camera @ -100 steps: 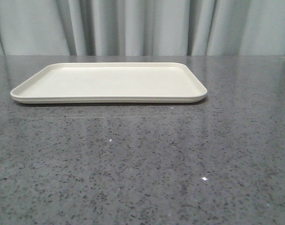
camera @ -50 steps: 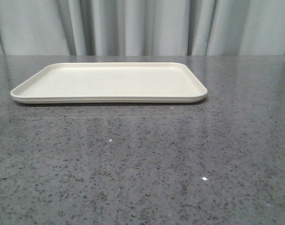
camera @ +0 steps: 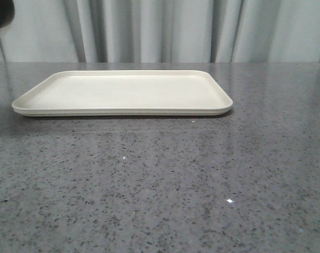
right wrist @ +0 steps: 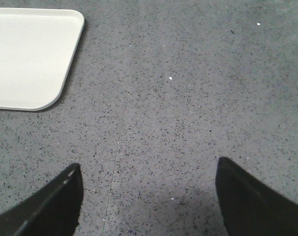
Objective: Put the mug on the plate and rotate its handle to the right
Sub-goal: 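Lift the mug with the left gripper and carry it over the tray, then lower the mug onto the tray and open the left gripper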
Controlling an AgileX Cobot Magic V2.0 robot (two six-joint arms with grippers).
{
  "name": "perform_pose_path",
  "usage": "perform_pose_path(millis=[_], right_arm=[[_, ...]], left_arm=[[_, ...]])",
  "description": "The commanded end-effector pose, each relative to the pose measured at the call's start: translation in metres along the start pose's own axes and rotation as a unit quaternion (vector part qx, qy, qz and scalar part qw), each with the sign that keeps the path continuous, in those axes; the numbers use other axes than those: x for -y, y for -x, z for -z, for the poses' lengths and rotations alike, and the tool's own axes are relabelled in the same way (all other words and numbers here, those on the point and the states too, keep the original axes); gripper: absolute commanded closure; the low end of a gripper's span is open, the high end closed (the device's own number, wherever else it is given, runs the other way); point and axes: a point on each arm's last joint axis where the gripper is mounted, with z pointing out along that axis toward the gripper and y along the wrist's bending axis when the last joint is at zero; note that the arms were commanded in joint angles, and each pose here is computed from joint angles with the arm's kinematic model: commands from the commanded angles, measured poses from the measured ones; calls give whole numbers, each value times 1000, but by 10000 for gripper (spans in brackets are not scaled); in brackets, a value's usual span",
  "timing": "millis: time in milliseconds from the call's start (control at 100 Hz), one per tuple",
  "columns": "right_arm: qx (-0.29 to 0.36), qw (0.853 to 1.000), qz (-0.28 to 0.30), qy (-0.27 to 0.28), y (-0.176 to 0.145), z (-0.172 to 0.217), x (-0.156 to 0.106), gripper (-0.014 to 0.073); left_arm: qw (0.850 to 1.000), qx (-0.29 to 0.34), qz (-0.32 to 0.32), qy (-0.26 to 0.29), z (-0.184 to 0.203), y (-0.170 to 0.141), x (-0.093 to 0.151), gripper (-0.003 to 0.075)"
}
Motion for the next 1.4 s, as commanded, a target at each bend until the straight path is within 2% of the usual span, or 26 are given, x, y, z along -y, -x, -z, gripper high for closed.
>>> perform_pose_path(millis=[0, 410, 610, 970, 1390], right_arm=[[45, 999, 4, 2, 15, 5, -1, 32], [45, 999, 4, 2, 15, 5, -1, 32], [45, 999, 4, 2, 15, 5, -1, 32], [45, 999, 4, 2, 15, 5, -1, 32], [48, 999, 4, 2, 15, 5, -1, 32]], left_arm=[[998, 48, -14, -35, 3, 18, 17, 741], [992, 1, -89, -94, -66, 71, 81, 741], [988, -12, -108, -106, -95, 86, 103, 741], [988, -57, -108, -95, -147, 91, 106, 741], [988, -68, -104, -90, -166, 90, 104, 741]])
